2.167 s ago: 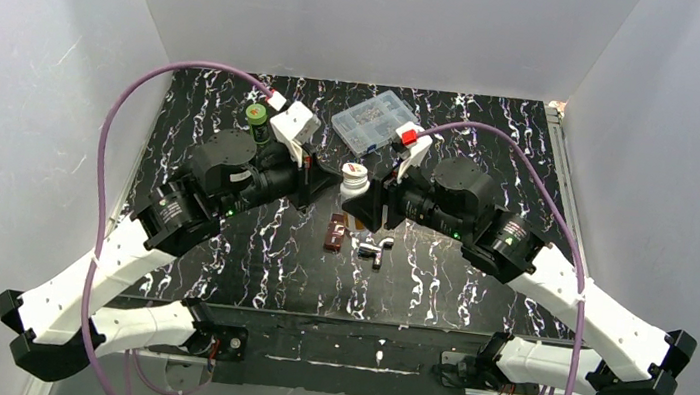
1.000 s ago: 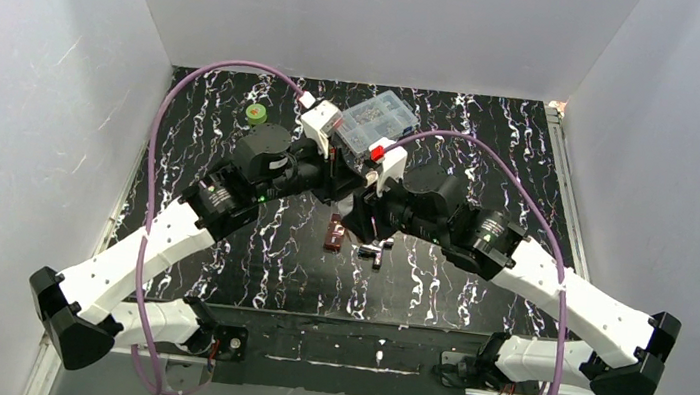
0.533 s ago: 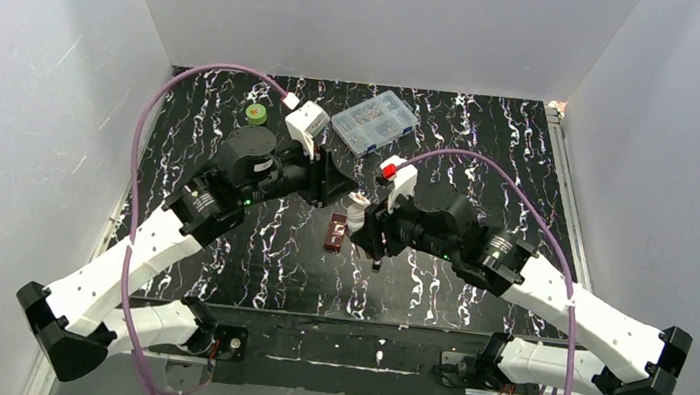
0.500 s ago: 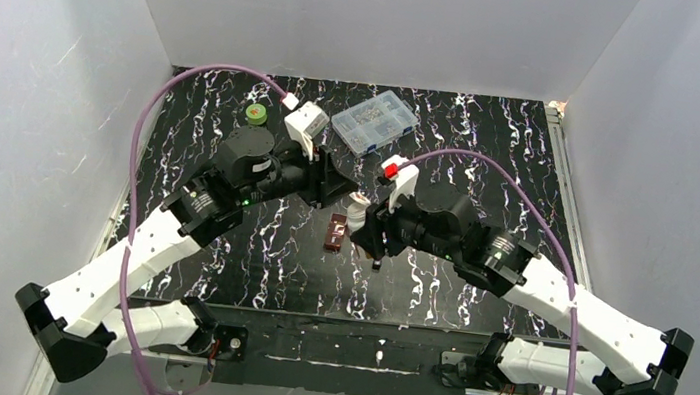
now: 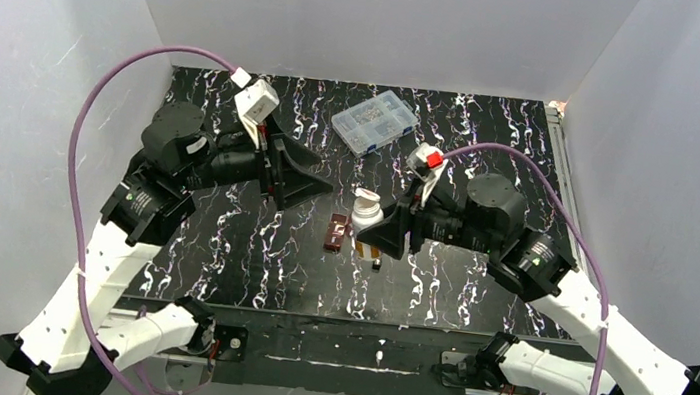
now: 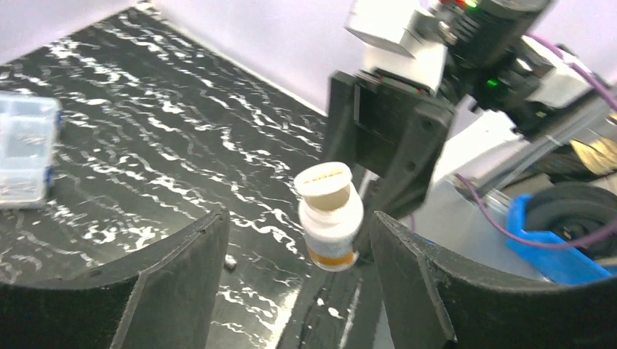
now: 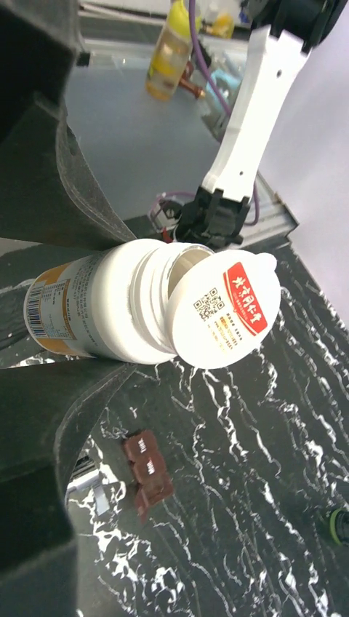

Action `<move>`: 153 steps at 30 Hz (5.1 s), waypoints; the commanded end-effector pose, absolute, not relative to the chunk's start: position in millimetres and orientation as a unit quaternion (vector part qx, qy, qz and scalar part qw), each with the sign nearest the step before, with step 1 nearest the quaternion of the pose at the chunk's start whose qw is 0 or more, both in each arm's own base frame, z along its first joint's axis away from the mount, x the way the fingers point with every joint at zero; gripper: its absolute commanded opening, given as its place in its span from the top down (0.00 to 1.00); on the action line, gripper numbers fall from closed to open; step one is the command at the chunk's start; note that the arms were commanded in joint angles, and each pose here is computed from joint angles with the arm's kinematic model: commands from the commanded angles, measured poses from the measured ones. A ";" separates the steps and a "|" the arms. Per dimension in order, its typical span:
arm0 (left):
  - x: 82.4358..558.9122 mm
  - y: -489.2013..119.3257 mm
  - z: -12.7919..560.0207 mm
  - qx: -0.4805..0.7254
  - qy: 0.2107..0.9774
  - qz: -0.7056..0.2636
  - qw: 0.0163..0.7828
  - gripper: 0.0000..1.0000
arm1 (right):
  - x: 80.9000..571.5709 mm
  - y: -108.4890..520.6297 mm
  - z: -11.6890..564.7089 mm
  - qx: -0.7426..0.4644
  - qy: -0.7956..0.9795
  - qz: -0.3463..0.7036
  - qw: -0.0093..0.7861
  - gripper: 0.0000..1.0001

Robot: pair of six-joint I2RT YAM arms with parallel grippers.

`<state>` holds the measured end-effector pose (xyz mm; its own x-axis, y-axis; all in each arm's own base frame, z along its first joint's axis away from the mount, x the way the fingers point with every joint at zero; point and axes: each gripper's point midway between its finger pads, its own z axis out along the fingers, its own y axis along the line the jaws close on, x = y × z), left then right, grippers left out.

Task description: Sort the pills into containers

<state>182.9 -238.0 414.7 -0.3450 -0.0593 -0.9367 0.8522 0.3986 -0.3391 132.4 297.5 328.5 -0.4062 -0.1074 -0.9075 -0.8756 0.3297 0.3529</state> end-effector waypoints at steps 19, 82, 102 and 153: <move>154.1 -270.0 433.4 0.366 0.589 -0.607 0.388 0.36 | 84.9 311.8 420.4 -0.413 0.558 0.621 0.363 0.99; 175.3 -263.8 498.0 0.225 0.588 -0.620 0.468 1.00 | 117.2 335.2 418.1 -0.386 0.551 0.615 0.411 0.09; 174.0 -274.8 489.2 0.245 0.586 -0.643 0.428 1.00 | 114.0 312.7 422.5 -0.376 0.545 0.619 0.422 0.13; 226.7 -229.9 300.4 0.147 0.804 -0.401 0.413 0.61 | 207.5 276.6 238.5 -0.267 0.797 0.267 0.471 0.99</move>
<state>227.4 -236.0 333.1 -0.5880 -0.1394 -0.7968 0.5969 0.5900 -0.5437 192.4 282.2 246.4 -0.4484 -0.1690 -0.8777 -0.7250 0.6432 0.2465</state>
